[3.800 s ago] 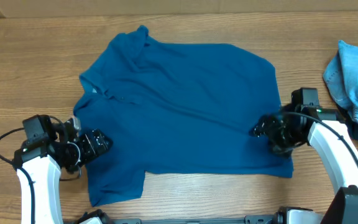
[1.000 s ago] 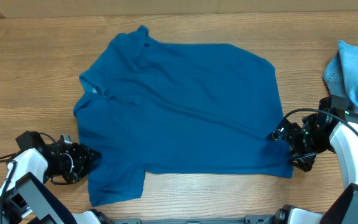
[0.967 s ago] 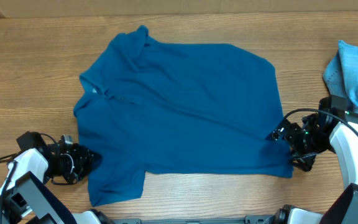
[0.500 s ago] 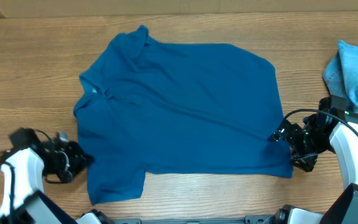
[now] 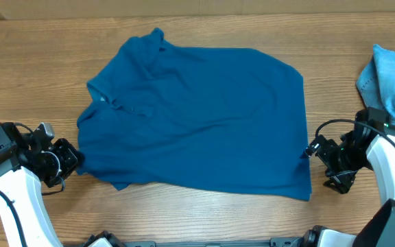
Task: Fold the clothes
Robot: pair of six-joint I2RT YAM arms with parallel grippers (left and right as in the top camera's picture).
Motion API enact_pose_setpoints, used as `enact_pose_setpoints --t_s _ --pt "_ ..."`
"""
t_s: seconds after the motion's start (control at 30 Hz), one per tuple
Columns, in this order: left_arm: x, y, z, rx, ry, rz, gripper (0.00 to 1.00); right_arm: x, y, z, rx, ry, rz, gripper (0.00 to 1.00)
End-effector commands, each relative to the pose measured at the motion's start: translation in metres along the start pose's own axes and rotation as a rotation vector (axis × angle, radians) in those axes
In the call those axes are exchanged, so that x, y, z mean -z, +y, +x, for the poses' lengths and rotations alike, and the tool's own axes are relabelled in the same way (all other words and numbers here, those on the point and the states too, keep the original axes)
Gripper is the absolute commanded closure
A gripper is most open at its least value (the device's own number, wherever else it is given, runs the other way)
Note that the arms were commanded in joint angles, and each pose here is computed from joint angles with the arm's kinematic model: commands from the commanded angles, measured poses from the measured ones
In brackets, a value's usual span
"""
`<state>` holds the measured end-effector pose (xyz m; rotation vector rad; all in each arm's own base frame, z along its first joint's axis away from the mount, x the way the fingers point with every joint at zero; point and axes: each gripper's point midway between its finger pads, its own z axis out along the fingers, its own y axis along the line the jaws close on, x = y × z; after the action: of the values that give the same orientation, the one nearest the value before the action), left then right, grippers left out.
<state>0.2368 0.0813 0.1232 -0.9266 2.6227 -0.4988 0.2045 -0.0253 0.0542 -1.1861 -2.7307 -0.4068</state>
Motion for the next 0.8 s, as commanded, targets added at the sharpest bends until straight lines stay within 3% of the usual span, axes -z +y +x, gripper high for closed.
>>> enact_pose_setpoints --t_s 0.0,0.27,0.37,0.47,0.67,0.77 --pt "0.004 0.003 -0.005 -0.017 -0.021 -0.034 0.9 -0.027 -0.006 0.01 -0.045 0.078 -0.011 0.0" --pt "0.004 0.003 -0.004 -0.014 -0.015 -0.035 0.9 -0.066 -0.012 0.025 -0.052 0.124 -0.068 0.0" --pt "0.004 0.003 -0.004 -0.014 -0.015 -0.035 0.89 -0.073 -0.016 0.034 -0.06 0.147 -0.073 0.06" --pt "0.004 0.003 -0.004 -0.015 -0.015 -0.035 0.9 -0.076 -0.018 0.044 -0.073 0.182 -0.077 0.18" --pt "0.004 0.003 -0.004 -0.015 -0.015 -0.035 0.89 -0.073 -0.022 0.058 -0.099 0.24 -0.059 0.16" --pt "0.004 0.003 -0.005 -0.016 -0.018 -0.034 0.89 -0.071 -0.013 0.062 -0.106 0.268 -0.112 0.23"
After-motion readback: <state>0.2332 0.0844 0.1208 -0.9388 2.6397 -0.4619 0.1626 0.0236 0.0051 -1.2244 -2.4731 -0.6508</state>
